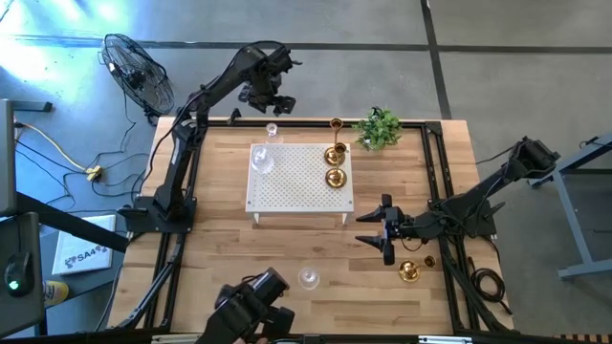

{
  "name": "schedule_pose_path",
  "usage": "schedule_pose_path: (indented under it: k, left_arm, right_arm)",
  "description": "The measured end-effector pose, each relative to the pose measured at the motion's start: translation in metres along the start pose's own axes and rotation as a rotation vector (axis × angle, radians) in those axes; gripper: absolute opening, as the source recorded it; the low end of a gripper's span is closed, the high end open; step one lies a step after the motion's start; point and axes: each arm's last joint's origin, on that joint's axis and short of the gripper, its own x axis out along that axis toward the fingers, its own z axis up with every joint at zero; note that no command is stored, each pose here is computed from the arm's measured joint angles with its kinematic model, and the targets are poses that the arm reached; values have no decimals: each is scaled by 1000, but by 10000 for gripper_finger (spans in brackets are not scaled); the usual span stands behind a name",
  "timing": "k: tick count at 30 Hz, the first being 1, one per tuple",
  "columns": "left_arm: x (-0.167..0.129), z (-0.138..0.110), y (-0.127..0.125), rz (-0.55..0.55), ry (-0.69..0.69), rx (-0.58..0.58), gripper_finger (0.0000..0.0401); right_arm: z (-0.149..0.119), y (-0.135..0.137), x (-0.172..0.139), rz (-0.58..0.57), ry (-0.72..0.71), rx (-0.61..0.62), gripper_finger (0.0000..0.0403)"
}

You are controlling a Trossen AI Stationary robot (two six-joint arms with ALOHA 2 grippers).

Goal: Pick & Place candle stick holders
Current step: Put the top transparent glass candle holder on the shelf aligned with the other transparent glass candle holder

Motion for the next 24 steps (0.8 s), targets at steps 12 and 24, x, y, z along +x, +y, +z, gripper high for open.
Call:
schedule_pose_path:
  k: [12,24]
  left_arm:
    - [36,9,-3,11,91,-4,234]
    - [36,9,-2,18,96,17,234]
  right_arm:
    - [-1,0,0,2,13,-6,246]
    - [-1,0,0,-5,10,-6,246]
